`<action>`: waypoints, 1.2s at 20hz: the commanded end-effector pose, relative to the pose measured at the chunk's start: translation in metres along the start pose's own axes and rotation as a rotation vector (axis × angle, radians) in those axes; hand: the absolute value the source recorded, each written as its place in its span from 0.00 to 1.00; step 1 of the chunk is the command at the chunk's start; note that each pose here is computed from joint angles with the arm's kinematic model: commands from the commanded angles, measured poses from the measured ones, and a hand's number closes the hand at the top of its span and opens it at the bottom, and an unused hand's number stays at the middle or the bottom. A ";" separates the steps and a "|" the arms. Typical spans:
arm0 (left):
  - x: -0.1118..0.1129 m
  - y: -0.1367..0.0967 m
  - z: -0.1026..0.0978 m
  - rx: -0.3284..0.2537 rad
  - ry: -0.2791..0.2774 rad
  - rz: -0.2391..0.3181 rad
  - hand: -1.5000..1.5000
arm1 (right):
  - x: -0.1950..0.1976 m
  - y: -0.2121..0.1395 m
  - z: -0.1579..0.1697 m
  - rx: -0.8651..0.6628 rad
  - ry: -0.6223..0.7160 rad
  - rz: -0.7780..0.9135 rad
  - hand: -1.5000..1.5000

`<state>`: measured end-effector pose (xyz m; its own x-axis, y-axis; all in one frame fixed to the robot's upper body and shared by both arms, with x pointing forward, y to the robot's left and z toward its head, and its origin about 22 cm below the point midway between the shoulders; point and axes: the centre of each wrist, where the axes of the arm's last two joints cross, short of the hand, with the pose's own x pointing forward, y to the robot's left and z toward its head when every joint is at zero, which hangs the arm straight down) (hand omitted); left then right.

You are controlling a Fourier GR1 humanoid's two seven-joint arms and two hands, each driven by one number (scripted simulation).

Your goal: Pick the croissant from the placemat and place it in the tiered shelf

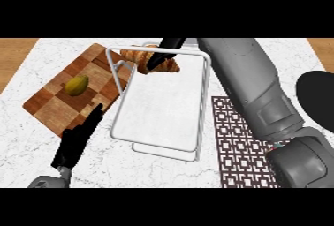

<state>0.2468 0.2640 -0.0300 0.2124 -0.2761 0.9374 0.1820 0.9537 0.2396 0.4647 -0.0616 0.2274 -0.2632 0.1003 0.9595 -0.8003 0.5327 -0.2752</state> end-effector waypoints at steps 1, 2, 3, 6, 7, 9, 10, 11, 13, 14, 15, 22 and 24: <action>-0.007 -0.010 0.008 0.007 0.004 0.003 0.50 | -0.017 0.003 0.001 -0.199 -0.047 -0.186 0.00; 0.000 -0.009 0.000 0.020 -0.005 0.010 0.50 | -0.017 -0.012 0.014 -0.254 -0.069 -0.173 0.00; -0.001 0.001 0.002 0.008 -0.010 0.011 0.50 | -0.009 -0.019 0.017 -0.331 -0.066 -0.188 0.00; 0.008 0.003 0.002 0.013 -0.019 -0.020 0.50 | 0.001 -0.067 0.063 -0.492 -0.067 -0.163 0.00; 0.001 -0.008 0.003 0.000 -0.015 -0.007 0.50 | -0.002 -0.066 0.063 -0.520 -0.049 -0.168 0.00; 0.005 -0.011 -0.002 -0.005 -0.036 0.002 0.50 | 0.011 -0.097 0.098 -0.580 0.000 -0.154 0.00; 0.009 -0.022 -0.001 -0.020 -0.042 0.002 0.50 | 0.008 -0.103 0.108 -0.604 0.011 -0.140 0.00; 0.016 -0.018 -0.001 -0.008 -0.038 -0.019 0.50 | -0.006 -0.109 0.125 -0.598 0.043 -0.141 0.00; 0.010 -0.009 -0.002 -0.009 -0.029 -0.023 0.50 | 0.007 -0.133 0.166 -0.601 0.013 -0.125 0.00; 0.005 -0.002 -0.003 -0.014 -0.046 -0.014 0.50 | -0.013 -0.123 0.156 -0.593 0.010 -0.137 0.00; 0.017 -0.019 -0.006 -0.029 -0.063 -0.012 0.50 | 0.000 -0.134 0.170 -0.590 -0.008 -0.126 0.00; 0.025 -0.017 -0.018 -0.044 -0.075 -0.019 0.50 | 0.011 -0.153 0.216 -0.536 -0.038 -0.045 0.00; 0.020 -0.013 -0.011 -0.056 -0.072 -0.033 0.50 | -0.006 -0.151 0.225 -0.527 -0.062 -0.039 0.00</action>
<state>0.2593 0.2441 -0.0172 0.1404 -0.2873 0.9475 0.2241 0.9414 0.2522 0.4723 -0.3101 0.2535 -0.2575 0.0260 0.9659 -0.4145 0.9000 -0.1347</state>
